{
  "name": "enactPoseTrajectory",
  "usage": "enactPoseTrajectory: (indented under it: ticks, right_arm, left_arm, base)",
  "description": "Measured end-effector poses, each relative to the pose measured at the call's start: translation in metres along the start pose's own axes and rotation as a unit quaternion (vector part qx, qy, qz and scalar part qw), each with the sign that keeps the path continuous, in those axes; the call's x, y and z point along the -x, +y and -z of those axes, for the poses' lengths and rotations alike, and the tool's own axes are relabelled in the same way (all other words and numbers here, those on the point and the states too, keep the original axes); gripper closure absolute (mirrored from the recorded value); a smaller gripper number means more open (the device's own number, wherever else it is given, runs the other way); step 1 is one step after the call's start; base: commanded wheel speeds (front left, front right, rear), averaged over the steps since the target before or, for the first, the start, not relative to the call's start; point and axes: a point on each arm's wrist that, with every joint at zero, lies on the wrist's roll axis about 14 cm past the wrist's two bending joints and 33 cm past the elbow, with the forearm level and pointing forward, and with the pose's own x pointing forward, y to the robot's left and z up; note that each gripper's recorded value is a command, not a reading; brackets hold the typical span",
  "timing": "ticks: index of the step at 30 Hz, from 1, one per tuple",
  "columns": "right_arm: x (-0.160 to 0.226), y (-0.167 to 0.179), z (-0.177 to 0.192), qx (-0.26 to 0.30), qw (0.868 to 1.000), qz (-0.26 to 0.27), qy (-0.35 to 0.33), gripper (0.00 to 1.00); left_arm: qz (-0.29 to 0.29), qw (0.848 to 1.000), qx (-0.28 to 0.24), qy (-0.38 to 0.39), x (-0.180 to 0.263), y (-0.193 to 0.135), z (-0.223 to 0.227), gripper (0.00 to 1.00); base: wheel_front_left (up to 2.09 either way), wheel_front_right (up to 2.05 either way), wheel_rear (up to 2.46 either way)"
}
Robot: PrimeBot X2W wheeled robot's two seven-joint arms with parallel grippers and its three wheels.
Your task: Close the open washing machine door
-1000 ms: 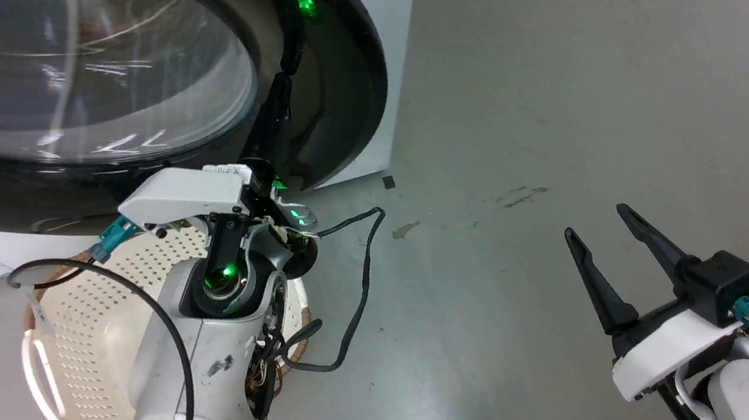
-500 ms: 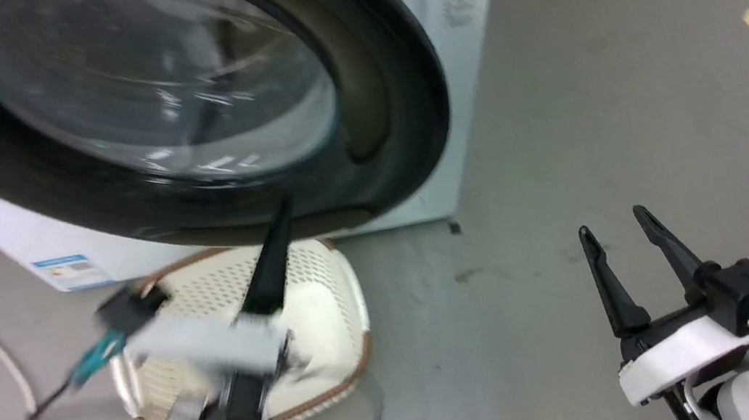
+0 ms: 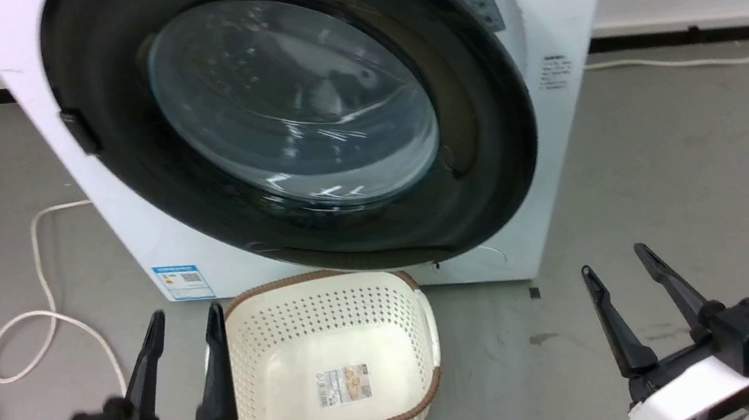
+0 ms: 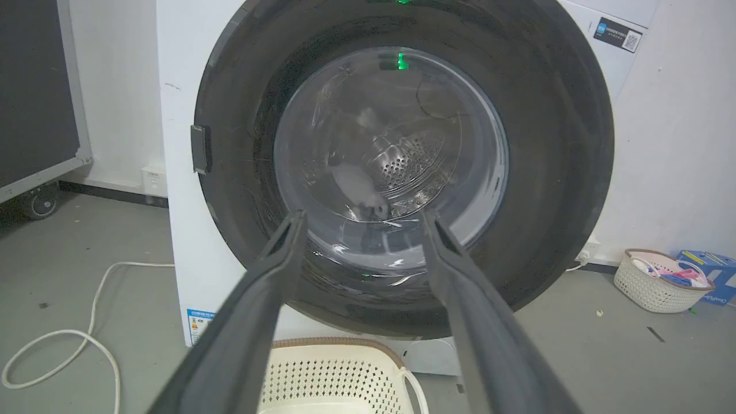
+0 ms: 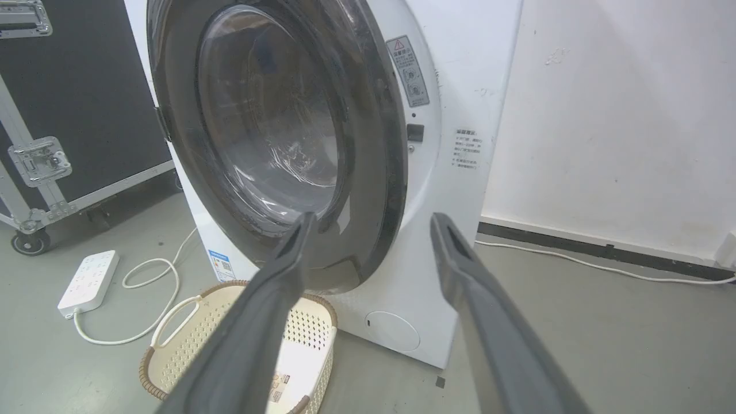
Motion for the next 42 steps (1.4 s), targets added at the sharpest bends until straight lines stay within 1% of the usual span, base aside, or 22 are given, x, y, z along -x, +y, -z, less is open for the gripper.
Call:
enactPoseTrajectory:
  ticks: [3, 5, 6, 8, 12, 13, 14, 15, 18, 19, 20, 21, 23, 26, 33, 35, 38, 42]
  right_arm:
    - [0.0, 0.003, -0.004, 0.0, 1.0, -0.004, -0.005, 0.0]
    - [0.001, 0.008, -0.002, 0.002, 1.0, -0.011, -0.003, 0.0]
    - [0.003, 0.016, 0.003, 0.004, 1.0, -0.023, 0.005, 0.0]
    - [0.004, 0.019, 0.008, 0.003, 1.0, -0.028, 0.013, 0.0]
    - [0.003, 0.021, 0.016, 0.001, 0.999, -0.031, 0.025, 0.0]
    - [0.002, 0.022, 0.018, -0.002, 0.999, -0.032, 0.027, 0.42]
    - [0.001, 0.023, 0.02, -0.008, 0.999, -0.034, 0.029, 0.95]
    - [-0.001, 0.025, 0.021, -0.013, 0.999, -0.036, 0.029, 1.0]
    - [-0.01, 0.032, 0.022, -0.014, 0.998, -0.051, 0.028, 1.0]
    - [-0.042, 0.05, 0.022, 0.013, 0.993, -0.11, 0.03, 1.0]
    - [-0.051, 0.054, 0.023, 0.02, 0.992, -0.124, 0.032, 1.0]
    - [-0.075, 0.065, 0.026, 0.033, 0.985, -0.163, 0.041, 1.0]
    - [-0.091, 0.068, 0.03, 0.041, 0.981, -0.184, 0.049, 1.0]
    - [-0.114, 0.066, 0.04, 0.049, 0.976, -0.201, 0.067, 1.0]
    - [-0.168, 0.045, 0.052, 0.052, 0.976, -0.197, 0.084, 1.0]
    - [-0.18, 0.042, 0.055, 0.045, 0.976, -0.194, 0.088, 1.0]
    - [-0.198, 0.034, 0.06, 0.045, 0.978, -0.182, 0.092, 1.0]
    - [-0.22, 0.016, 0.061, 0.039, 0.983, -0.154, 0.096, 1.0]
  left_arm:
    - [-0.013, 0.998, -0.055, -0.008, 0.015, 0.005, -0.006, 0.0]
    - [-0.026, 0.997, -0.072, -0.006, 0.024, 0.008, -0.005, 0.0]
    - [-0.031, 0.994, -0.101, 0.005, 0.035, 0.008, 0.001, 0.0]
    - [-0.031, 0.992, -0.118, 0.009, 0.038, 0.007, 0.003, 0.0]
    - [-0.027, 0.991, -0.128, 0.017, 0.041, 0.0, 0.009, 0.0]
    - [-0.025, 0.991, -0.132, 0.021, 0.042, -0.001, 0.011, 0.0]
    - [-0.025, 0.99, -0.133, 0.025, 0.042, -0.002, 0.014, 0.0]
    - [-0.025, 0.99, -0.134, 0.028, 0.042, -0.002, 0.016, 0.0]
    - [-0.03, 0.99, -0.13, 0.038, 0.039, -0.001, 0.024, 0.0]
    - [-0.034, 0.989, -0.131, 0.054, 0.028, 0.003, 0.036, 0.0]
    - [-0.034, 0.989, -0.132, 0.059, 0.025, 0.004, 0.04, 0.0]
    - [-0.034, 0.989, -0.129, 0.069, 0.018, 0.005, 0.049, 0.0]
    - [-0.038, 0.988, -0.128, 0.075, 0.015, 0.008, 0.054, 0.0]
    - [-0.048, 0.987, -0.13, 0.084, 0.011, 0.015, 0.06, 0.0]
    - [-0.065, 0.984, -0.135, 0.1, 0.006, 0.028, 0.071, 0.0]
    - [-0.069, 0.983, -0.137, 0.103, 0.005, 0.031, 0.073, 0.0]
    - [-0.074, 0.982, -0.138, 0.108, 0.004, 0.033, 0.077, 0.0]
    - [-0.08, 0.981, -0.137, 0.115, 0.005, 0.036, 0.081, 0.0]
  base:
    - [0.0, 0.0, 0.0]
    - [0.0, 0.0, 0.0]
    - [0.0, 0.0, 0.0]
    - [0.0, 0.0, 0.0]
    - [0.0, 0.0, 0.0]
    - [0.0, 0.0, 0.0]
    - [0.0, 0.0, 0.0]
    - [0.0, 0.0, 0.0]
    - [0.0, 0.0, 0.0]
    - [0.0, 0.0, 0.0]
    - [0.0, 0.0, 0.0]
    - [0.0, 0.0, 0.0]
    - [0.0, 0.0, 0.0]
    - [0.0, 0.0, 0.0]
    - [0.0, 0.0, 0.0]
    - [0.0, 0.0, 0.0]
    - [0.0, 0.0, 0.0]
    - [0.0, 0.0, 0.0]
